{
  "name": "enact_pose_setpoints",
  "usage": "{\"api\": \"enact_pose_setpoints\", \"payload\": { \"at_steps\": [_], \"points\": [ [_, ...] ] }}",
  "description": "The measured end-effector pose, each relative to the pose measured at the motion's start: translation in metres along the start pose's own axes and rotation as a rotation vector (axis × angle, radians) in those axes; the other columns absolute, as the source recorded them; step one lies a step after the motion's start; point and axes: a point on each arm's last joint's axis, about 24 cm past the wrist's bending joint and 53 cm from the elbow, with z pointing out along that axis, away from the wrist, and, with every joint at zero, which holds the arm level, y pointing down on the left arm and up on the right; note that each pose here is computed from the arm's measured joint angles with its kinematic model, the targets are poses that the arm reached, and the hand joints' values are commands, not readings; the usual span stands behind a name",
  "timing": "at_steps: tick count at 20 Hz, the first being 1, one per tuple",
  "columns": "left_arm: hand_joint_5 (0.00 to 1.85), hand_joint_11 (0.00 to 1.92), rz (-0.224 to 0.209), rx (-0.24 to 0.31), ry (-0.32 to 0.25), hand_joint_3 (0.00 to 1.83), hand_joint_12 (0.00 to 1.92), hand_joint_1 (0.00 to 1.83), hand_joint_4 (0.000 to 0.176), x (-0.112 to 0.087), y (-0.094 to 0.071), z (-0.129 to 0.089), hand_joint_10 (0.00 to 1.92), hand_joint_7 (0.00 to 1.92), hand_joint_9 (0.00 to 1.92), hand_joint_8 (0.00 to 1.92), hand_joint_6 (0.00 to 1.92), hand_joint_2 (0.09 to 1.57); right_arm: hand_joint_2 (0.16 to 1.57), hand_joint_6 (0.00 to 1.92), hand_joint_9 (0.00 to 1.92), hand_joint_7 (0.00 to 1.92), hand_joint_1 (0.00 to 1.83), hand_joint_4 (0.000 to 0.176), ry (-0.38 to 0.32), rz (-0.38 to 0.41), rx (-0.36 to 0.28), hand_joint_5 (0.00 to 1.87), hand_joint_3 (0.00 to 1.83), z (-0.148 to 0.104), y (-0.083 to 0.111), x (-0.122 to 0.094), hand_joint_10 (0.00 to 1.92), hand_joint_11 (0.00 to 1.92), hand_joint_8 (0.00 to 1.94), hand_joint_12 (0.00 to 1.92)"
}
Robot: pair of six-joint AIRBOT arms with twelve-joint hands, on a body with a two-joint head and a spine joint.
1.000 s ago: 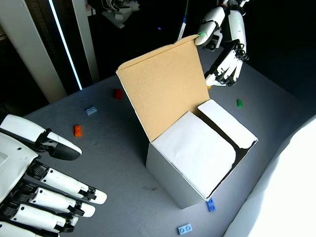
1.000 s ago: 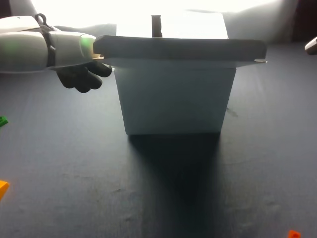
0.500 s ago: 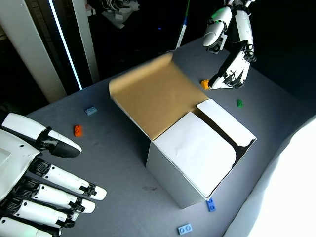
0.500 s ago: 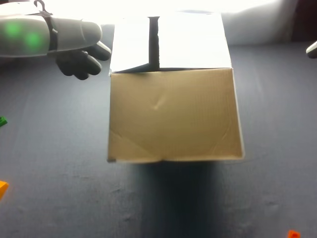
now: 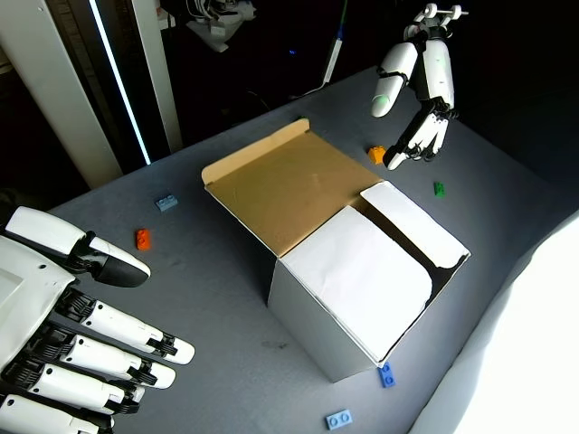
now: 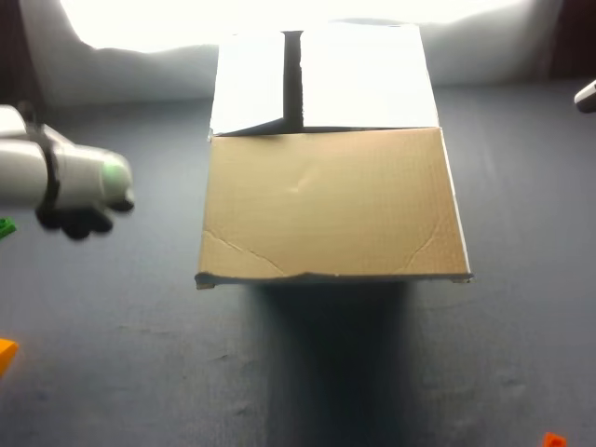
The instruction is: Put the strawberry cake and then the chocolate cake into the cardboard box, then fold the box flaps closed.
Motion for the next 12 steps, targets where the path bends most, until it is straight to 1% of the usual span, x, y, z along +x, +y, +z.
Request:
{"api": "enact_pose_setpoints", "payload": {
  "at_steps": [1,2,4,5,6,7,9,11,12],
  "points": [
    [0.79,0.43,0.028,-0.007,0.023,0.0,1.34,0.16,0.0,0.008,0.005,0.0,0.62,0.97,0.76,0.0,0.0,1.18,1.32,0.28,0.39,0.64,0.29,0.0,0.001,0.0,0.0,0.43,0.0,0.0,0.0,0.0,0.94,0.07,0.0,1.8],
    [0.79,0.43,0.036,-0.002,0.035,0.0,1.33,0.15,0.0,0.012,0.004,0.0,0.62,0.98,0.77,0.01,0.0,1.19,1.32,0.29,0.39,0.64,0.29,0.0,0.001,-0.001,0.0,0.44,0.0,0.0,0.0,0.0,0.94,0.08,0.0,1.8],
    [0.79,0.43,0.073,0.013,0.076,0.0,1.33,0.15,0.0,0.025,0.003,0.002,0.61,0.98,0.77,0.01,0.0,1.19,1.32,0.29,0.39,0.64,0.29,0.0,0.002,-0.002,-0.001,0.44,0.0,0.0,0.0,0.001,0.94,0.08,0.0,1.8],
    [0.79,0.43,0.093,0.012,0.108,0.0,1.33,0.15,0.0,0.037,0.006,0.004,0.61,0.98,0.77,0.01,0.0,1.19,1.32,0.29,0.39,0.64,0.29,0.0,0.003,-0.002,-0.001,0.44,0.0,0.0,0.001,0.001,0.94,0.08,0.0,1.8],
    [0.78,0.43,0.102,0.008,0.121,0.0,1.33,0.14,0.0,0.041,0.008,0.005,0.62,0.98,0.78,0.01,0.0,1.18,1.32,0.28,0.39,0.64,0.28,0.0,0.004,-0.002,-0.001,0.43,0.0,0.0,0.001,0.002,0.95,0.07,0.0,1.8],
    [0.79,0.42,0.125,0.005,0.149,0.0,1.32,0.14,0.0,0.052,0.011,0.006,0.61,0.97,0.76,0.0,0.01,1.18,1.33,0.28,0.39,0.64,0.26,0.0,0.005,-0.002,-0.001,0.42,0.0,0.0,0.001,0.002,0.94,0.07,0.0,1.79],
    [0.79,0.43,0.146,0.005,0.179,0.0,1.32,0.12,0.0,0.063,0.013,0.006,0.61,0.97,0.77,0.0,0.0,1.19,1.34,0.27,0.39,0.63,0.24,0.0,0.008,-0.003,0.001,0.42,0.0,0.0,0.0,0.003,0.93,0.07,0.0,1.78],
    [0.81,0.45,0.165,-0.005,0.204,0.0,1.33,0.12,0.0,0.073,0.019,0.006,0.7,1.0,0.77,0.01,0.01,1.19,1.33,0.27,0.4,0.63,0.26,0.0,0.007,-0.002,0.001,0.43,0.0,0.0,0.0,0.003,0.93,0.09,0.0,1.77],
    [0.81,0.45,0.179,-0.014,0.218,0.0,1.33,0.14,0.0,0.079,0.024,0.006,0.66,1.0,0.77,0.0,0.0,1.19,1.33,0.28,0.42,0.64,0.27,0.0,0.008,-0.003,0.0,0.44,0.0,0.0,0.001,0.004,0.92,0.11,0.01,1.76]
  ]
}}
